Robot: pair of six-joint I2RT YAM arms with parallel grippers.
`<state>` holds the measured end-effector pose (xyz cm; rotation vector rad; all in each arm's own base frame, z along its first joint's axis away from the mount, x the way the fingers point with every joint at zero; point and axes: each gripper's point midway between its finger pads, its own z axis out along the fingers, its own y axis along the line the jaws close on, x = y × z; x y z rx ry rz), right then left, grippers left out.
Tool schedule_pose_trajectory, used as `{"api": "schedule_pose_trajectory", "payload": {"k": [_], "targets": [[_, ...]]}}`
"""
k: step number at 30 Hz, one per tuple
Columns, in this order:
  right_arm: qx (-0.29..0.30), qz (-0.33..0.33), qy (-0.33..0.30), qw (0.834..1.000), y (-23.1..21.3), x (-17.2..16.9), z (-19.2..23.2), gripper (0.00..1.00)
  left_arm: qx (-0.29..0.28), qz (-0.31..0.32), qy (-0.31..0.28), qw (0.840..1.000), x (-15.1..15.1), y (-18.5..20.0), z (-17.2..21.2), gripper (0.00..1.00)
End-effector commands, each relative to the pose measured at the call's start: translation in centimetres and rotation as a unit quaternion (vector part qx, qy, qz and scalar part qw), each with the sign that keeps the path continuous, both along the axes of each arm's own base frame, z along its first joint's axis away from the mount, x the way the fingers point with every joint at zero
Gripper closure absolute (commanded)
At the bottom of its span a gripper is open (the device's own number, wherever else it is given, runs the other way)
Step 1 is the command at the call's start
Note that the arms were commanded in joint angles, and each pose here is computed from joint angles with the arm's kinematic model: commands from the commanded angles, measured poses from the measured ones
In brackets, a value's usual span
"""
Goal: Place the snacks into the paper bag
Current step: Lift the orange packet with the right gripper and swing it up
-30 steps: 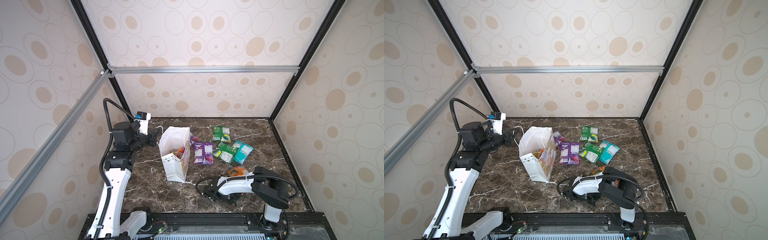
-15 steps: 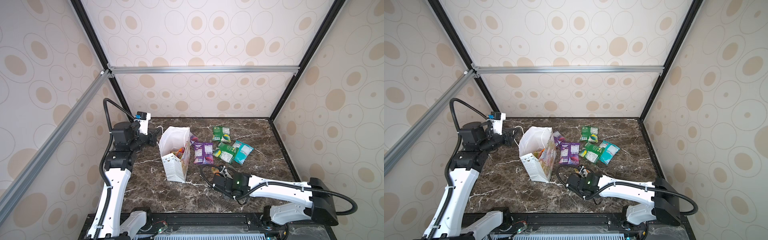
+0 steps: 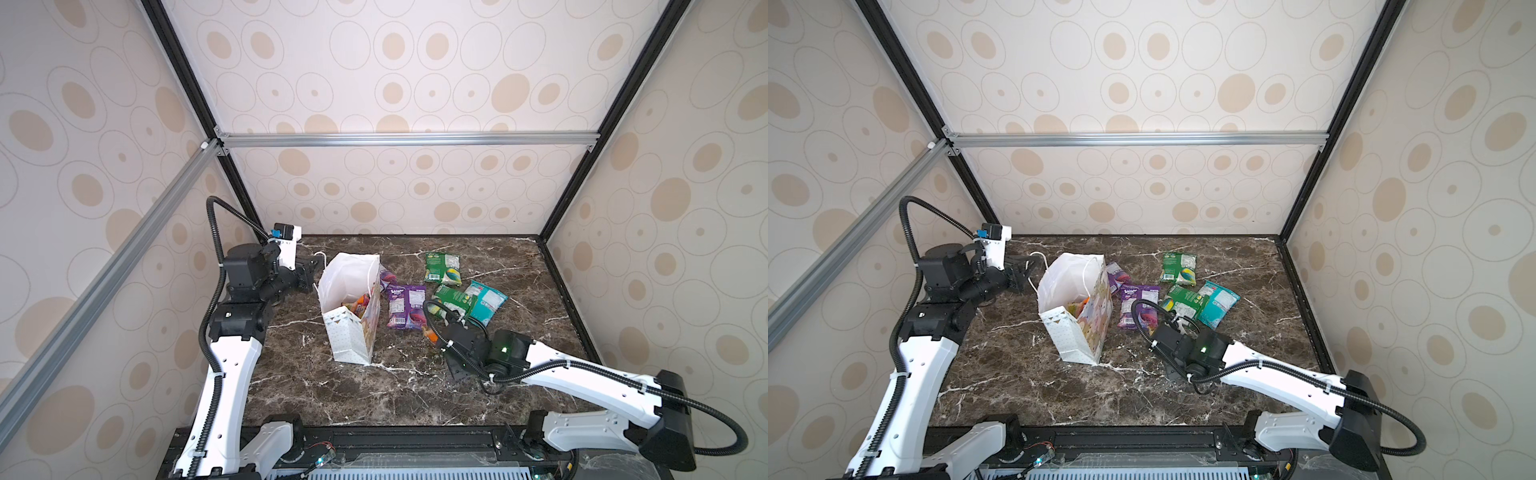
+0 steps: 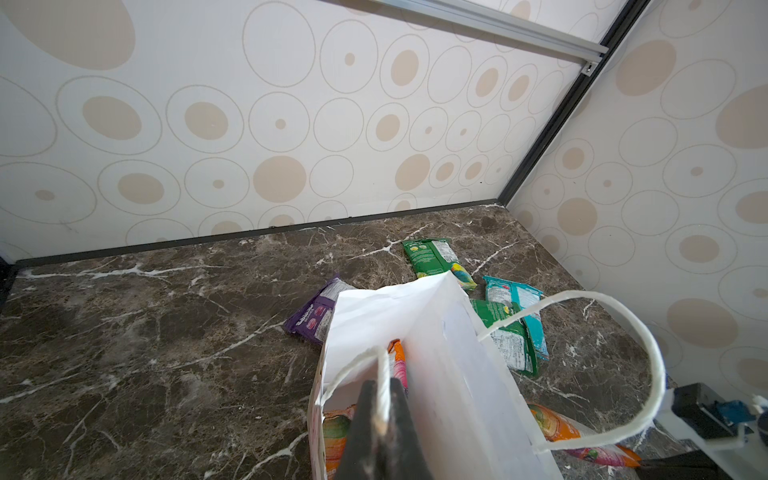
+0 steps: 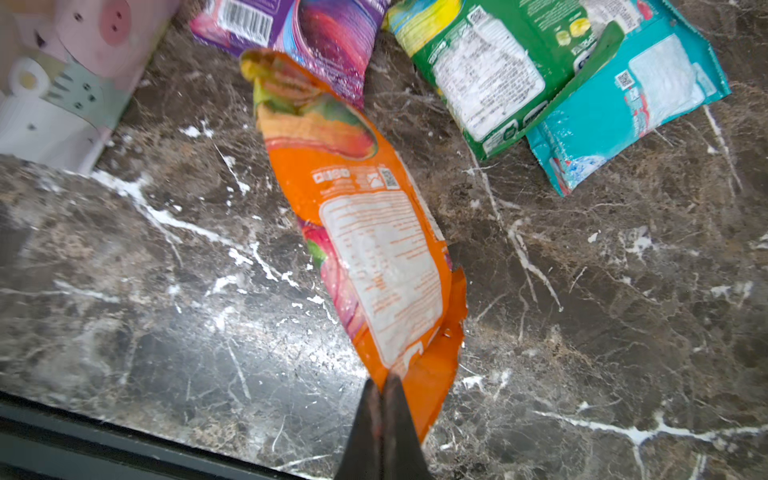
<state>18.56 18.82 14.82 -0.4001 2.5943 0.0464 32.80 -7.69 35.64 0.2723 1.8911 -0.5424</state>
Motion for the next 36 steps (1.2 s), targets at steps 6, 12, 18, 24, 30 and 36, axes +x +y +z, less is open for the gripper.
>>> {"api": "schedule_pose_trajectory", "payload": {"k": [6, 12, 18, 24, 30, 36], "targets": [[0.062, 0.036, -0.031, 0.997, 2.0, 1.8, 4.0, 1.00, 0.004, -0.005, -0.030, 1.000, -0.4, 0.0, 1.6, 1.00], [0.067, 0.042, -0.055, 0.995, 2.5, 2.9, 5.9, 1.00, 0.003, -0.005, -0.032, 0.999, -0.4, 0.0, 1.7, 1.00], [0.074, 0.041, -0.083, 0.993, 2.8, 4.2, 7.7, 1.00, 0.004, -0.006, -0.034, 0.999, -0.5, 0.0, 1.8, 1.00], [0.077, 0.042, -0.112, 0.990, 3.4, 5.7, 9.4, 1.00, 0.004, -0.006, -0.033, 0.999, -0.5, 0.0, 1.7, 1.00], [0.076, 0.047, -0.138, 0.986, 3.9, 6.9, 11.4, 1.00, 0.004, -0.006, -0.033, 0.999, -0.5, 0.0, 1.8, 1.00], [0.083, 0.053, -0.168, 0.981, 4.3, 8.0, 14.3, 1.00, 0.007, -0.004, -0.037, 0.999, -0.7, 0.1, 2.0, 1.00]]}}
